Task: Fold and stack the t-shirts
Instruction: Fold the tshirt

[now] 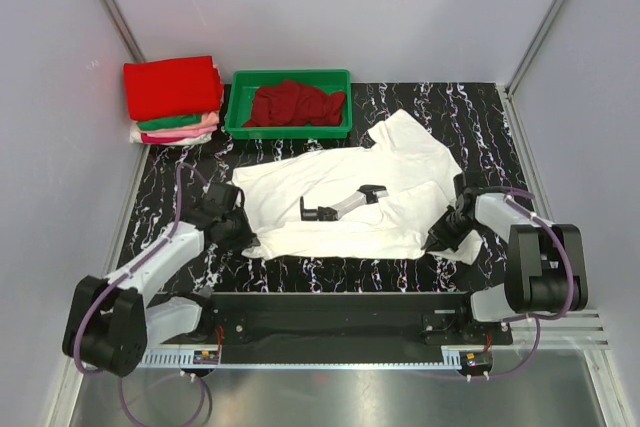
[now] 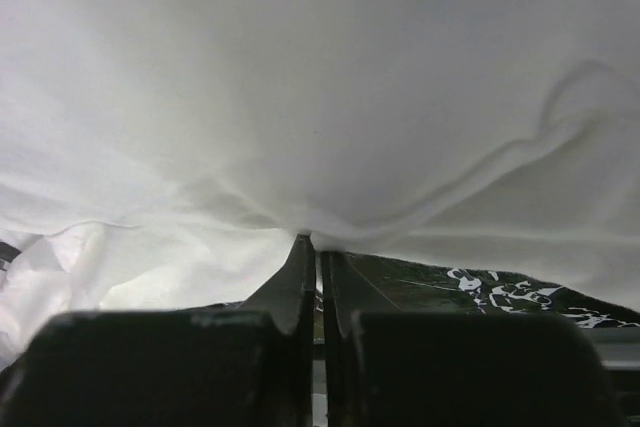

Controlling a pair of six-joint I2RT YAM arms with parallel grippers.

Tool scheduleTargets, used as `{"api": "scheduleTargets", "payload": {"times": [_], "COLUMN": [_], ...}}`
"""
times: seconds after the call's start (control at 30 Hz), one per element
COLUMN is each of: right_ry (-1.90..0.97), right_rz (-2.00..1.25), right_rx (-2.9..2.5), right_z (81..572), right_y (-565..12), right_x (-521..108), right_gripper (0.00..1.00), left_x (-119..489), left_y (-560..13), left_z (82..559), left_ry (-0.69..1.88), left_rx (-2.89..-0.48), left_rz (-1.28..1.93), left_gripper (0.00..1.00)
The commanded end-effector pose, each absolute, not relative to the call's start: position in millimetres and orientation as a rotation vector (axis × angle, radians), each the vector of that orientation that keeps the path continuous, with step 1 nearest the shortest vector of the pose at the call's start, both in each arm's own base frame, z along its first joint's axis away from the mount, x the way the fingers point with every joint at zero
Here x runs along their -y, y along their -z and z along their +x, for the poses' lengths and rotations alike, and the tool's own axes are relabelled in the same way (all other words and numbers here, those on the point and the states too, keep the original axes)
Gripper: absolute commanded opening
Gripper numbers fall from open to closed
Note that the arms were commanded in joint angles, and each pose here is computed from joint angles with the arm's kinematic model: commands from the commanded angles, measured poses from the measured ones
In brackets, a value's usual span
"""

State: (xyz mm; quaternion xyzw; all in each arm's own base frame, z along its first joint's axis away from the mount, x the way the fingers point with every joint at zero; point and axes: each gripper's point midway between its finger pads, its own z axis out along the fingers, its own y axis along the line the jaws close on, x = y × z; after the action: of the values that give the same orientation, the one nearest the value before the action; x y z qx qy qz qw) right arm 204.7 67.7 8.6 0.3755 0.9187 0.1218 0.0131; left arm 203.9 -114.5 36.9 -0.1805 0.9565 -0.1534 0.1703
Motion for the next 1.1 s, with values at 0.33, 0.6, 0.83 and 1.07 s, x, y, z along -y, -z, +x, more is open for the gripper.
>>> {"api": "scheduleTargets", "payload": {"times": [0.33, 0.6, 0.83, 1.07], "right_ry": [-0.333, -0.480, -0.571, -0.664], "right_rz": [1.213, 1.182, 1.036, 0.771], "right_rx": [-2.574, -2.588, -2.505, -2.431], "right_z": [173, 133, 144, 276], "right_y": [-95, -120, -161, -195], "right_x": [-49, -66, -71, -80], "right_gripper": [0.00, 0.38, 0.96, 0.98], "left_x": [110, 110, 97, 101], "left_y": [-101, -95, -132, -163], "left_z": [147, 103, 116, 196], "left_ry": [0.618, 0.691, 0.536, 0.433], "left_rx": [-2.691, -2.727, -2.695, -2.612], "left_rz": [-0.553, -0.485, -0.396, -0.275], "left_gripper": [0.00, 0.20, 0.99, 0.99]}}
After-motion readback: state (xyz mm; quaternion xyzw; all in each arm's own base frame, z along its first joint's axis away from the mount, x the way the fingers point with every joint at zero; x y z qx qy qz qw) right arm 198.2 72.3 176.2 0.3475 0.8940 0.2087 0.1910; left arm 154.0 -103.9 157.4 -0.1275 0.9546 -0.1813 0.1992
